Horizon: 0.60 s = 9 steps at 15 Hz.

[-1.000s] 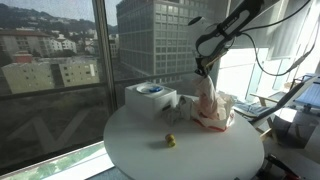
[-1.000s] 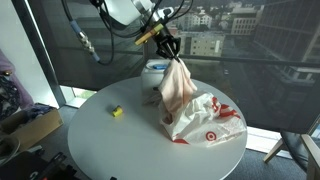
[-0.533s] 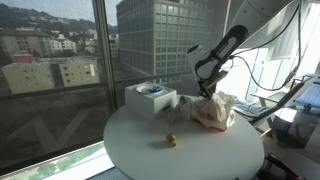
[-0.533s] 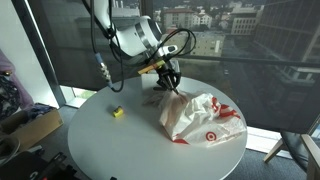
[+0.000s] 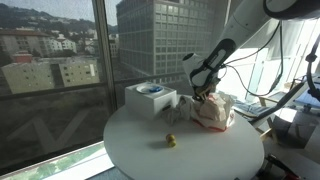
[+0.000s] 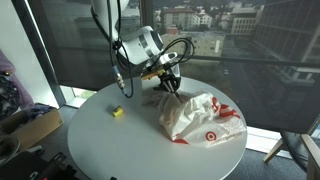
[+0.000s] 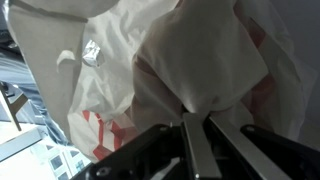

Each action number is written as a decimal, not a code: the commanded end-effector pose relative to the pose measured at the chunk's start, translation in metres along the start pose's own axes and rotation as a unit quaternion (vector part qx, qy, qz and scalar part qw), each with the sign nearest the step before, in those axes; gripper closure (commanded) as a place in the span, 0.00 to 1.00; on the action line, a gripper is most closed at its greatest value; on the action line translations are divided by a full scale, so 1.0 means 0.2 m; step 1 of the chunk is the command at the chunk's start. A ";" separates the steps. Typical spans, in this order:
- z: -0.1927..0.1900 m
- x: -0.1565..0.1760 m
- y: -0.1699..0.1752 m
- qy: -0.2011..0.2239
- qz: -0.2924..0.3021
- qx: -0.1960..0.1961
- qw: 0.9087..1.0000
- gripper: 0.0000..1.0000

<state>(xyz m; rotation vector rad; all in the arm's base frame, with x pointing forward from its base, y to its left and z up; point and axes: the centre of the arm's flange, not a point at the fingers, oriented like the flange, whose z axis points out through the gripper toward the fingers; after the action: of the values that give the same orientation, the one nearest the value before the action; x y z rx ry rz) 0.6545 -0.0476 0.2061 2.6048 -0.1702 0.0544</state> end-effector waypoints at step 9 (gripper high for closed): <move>-0.41 -0.02 -0.03 0.073 -0.034 0.022 0.997 0.01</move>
<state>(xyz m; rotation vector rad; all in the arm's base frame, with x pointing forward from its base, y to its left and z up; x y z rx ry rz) 0.6662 -0.0490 0.2290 2.6022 -0.1971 0.1254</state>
